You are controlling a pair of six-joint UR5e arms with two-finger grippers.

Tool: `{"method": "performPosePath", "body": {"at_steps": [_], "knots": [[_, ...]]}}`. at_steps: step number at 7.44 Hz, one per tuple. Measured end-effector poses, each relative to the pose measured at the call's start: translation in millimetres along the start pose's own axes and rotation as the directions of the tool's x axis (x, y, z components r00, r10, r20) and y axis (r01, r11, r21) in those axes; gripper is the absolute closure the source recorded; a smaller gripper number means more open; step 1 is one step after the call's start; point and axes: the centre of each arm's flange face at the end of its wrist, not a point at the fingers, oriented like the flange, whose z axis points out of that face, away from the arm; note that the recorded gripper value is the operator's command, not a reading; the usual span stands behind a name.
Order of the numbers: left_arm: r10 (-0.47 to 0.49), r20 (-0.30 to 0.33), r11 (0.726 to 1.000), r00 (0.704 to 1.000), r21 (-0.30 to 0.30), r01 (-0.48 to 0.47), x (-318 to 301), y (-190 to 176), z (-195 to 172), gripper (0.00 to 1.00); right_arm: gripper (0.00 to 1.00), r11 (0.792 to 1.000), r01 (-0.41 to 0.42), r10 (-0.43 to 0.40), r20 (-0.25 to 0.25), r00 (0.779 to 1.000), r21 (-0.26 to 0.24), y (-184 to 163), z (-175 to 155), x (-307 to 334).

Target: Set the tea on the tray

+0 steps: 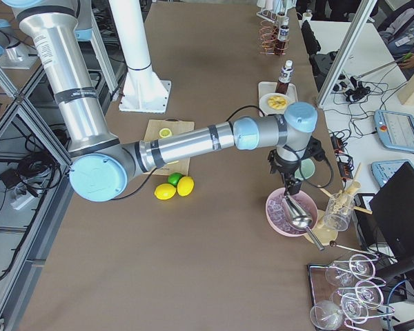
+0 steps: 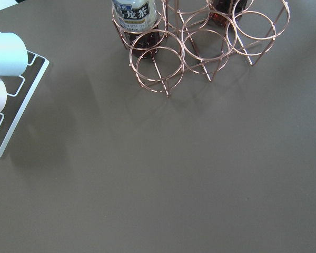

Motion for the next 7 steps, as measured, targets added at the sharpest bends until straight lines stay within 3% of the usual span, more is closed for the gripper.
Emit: {"method": "performPosePath", "body": {"at_steps": [3,5,7], "knots": [[0.001,0.000,1.000,1.000,0.004,-0.001,0,1,-2,0.03,0.01,0.999,-0.021,0.021,0.004,1.000,-0.028,122,16,76],[-0.001,0.001,1.000,1.000,0.000,0.001,0,3,-1,0.03,0.01,0.998,-0.066,0.066,0.009,0.998,-0.015,160,13,94],[-0.004,0.001,1.000,1.000,-0.009,0.004,-1,6,3,0.03,0.01,0.997,-0.082,0.082,0.010,0.997,-0.007,172,10,98]]}}
